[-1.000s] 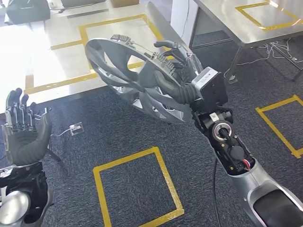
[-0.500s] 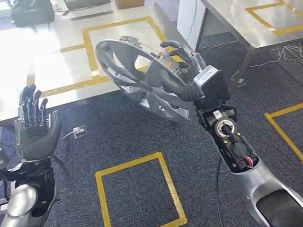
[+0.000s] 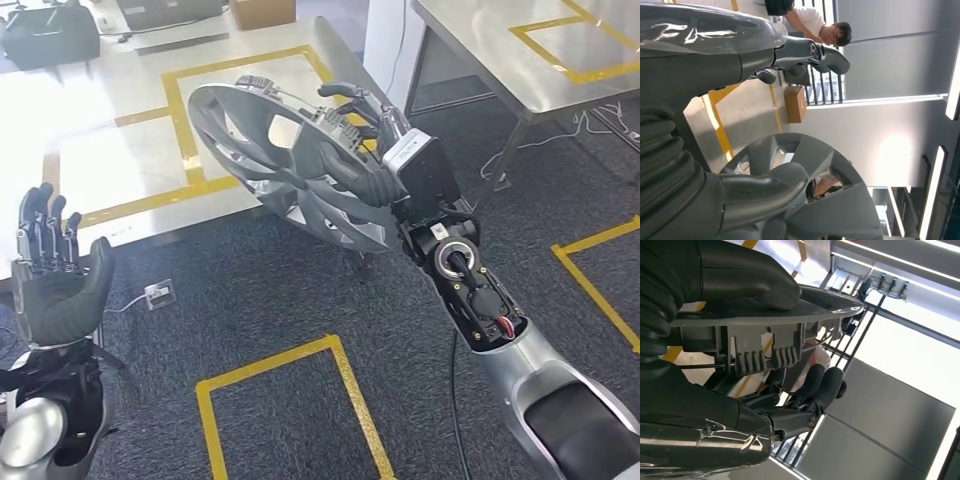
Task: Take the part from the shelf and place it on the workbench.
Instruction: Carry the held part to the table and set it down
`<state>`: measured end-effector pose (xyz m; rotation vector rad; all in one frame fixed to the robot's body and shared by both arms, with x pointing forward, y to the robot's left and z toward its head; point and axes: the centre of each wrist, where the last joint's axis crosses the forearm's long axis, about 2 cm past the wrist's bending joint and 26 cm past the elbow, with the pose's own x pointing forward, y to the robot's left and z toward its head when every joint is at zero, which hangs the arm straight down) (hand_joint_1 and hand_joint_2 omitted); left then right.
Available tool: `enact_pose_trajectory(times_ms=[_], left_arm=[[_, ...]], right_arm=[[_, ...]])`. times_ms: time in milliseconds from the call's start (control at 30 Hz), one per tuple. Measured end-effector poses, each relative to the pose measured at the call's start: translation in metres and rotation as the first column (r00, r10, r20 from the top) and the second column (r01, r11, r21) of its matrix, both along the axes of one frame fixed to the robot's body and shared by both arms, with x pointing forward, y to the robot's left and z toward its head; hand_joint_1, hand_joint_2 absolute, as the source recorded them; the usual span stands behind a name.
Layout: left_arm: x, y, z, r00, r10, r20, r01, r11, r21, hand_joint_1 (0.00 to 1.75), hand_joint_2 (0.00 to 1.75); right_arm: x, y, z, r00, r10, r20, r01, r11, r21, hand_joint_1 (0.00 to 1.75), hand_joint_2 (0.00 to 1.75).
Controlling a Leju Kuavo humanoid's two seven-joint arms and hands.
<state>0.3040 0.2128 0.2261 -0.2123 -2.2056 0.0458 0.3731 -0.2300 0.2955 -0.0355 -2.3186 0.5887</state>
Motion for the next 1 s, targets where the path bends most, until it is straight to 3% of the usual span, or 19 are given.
enact_pose_trajectory(times_ms=[300, 1000], left_arm=[[0.0, -0.002, 0.0, 1.0, -0.011, 0.0, 0.011, 1.0, -0.002, 0.0, 1.75], [0.008, -0.004, 0.003, 0.999, -0.034, 0.016, 0.034, 0.999, -0.002, 0.0, 1.75]], right_arm=[[0.01, -0.002, 0.001, 1.0, -0.023, 0.003, 0.023, 1.0, -0.007, 1.75, 1.75], [0.056, -0.001, 0.034, 0.992, -0.078, 0.099, 0.086, 0.994, -0.072, 1.75, 1.75]])
